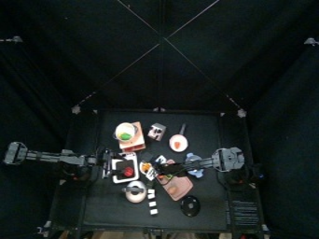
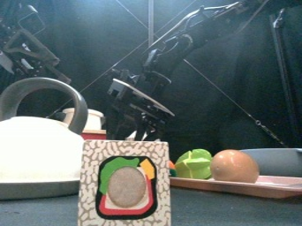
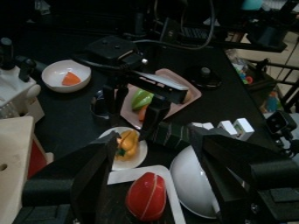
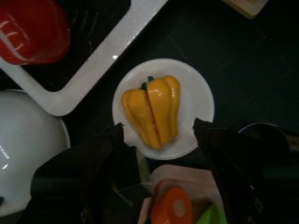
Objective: Grab green sushi roll
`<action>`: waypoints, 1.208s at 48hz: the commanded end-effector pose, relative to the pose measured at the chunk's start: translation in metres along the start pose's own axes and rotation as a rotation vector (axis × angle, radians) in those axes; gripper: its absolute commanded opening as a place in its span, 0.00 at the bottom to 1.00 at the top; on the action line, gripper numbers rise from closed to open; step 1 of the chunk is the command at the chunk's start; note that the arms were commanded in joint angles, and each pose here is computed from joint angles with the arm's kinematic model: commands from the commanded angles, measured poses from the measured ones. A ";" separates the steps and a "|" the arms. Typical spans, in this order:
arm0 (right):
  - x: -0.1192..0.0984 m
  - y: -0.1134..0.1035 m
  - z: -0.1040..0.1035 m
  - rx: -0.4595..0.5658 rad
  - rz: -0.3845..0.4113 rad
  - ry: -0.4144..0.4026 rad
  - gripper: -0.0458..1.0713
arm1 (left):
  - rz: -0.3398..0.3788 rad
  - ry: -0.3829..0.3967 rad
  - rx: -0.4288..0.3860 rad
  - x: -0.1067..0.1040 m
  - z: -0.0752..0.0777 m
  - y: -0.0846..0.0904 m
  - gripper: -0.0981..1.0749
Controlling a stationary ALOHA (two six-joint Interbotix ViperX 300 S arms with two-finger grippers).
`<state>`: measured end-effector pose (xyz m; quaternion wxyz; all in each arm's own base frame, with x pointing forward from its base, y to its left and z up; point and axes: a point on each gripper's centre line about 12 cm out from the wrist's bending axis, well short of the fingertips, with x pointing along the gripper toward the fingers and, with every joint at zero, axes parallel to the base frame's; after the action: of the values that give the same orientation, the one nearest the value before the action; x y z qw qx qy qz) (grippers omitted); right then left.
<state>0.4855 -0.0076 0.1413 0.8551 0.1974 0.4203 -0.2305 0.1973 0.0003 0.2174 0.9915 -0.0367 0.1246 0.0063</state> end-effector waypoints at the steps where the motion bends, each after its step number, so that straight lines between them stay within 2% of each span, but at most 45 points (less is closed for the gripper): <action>1: -0.036 0.011 0.018 0.039 0.063 -0.055 0.89 | 0.001 -0.015 -0.002 0.001 0.005 0.000 0.92; 10: -0.063 0.018 0.012 0.154 0.141 -0.013 0.89 | 0.001 -0.017 -0.002 0.001 0.006 0.000 0.92; 14: -0.069 0.021 0.009 0.194 0.164 0.007 0.89 | 0.001 -0.015 -0.002 0.001 0.005 0.000 0.92; 19: -0.073 0.023 0.003 0.283 0.173 0.069 0.89 | 0.001 -0.014 -0.002 0.001 0.005 0.000 0.92; 24: -0.082 0.020 -0.001 0.332 0.111 0.149 0.89 | 0.001 -0.015 -0.002 0.001 0.005 0.000 0.92; 32: -0.092 0.020 -0.004 0.310 -0.028 0.235 0.89 | -0.001 -0.015 -0.002 0.001 0.005 0.000 0.92; 40: -0.091 0.031 0.000 0.343 -0.063 0.182 0.90 | 0.001 -0.005 -0.003 0.000 0.002 0.000 0.92; 47: -0.085 0.036 -0.008 0.415 -0.074 0.149 0.90 | 0.002 0.014 -0.002 0.000 -0.001 0.000 0.92; 58: -0.071 0.050 -0.014 0.521 0.036 0.087 0.90 | 0.002 0.014 -0.002 0.000 0.000 0.000 0.92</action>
<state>0.4609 0.0542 0.1844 0.7468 0.4061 0.4094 -0.3312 0.1953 0.0002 0.2115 0.9896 -0.0374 0.1390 0.0067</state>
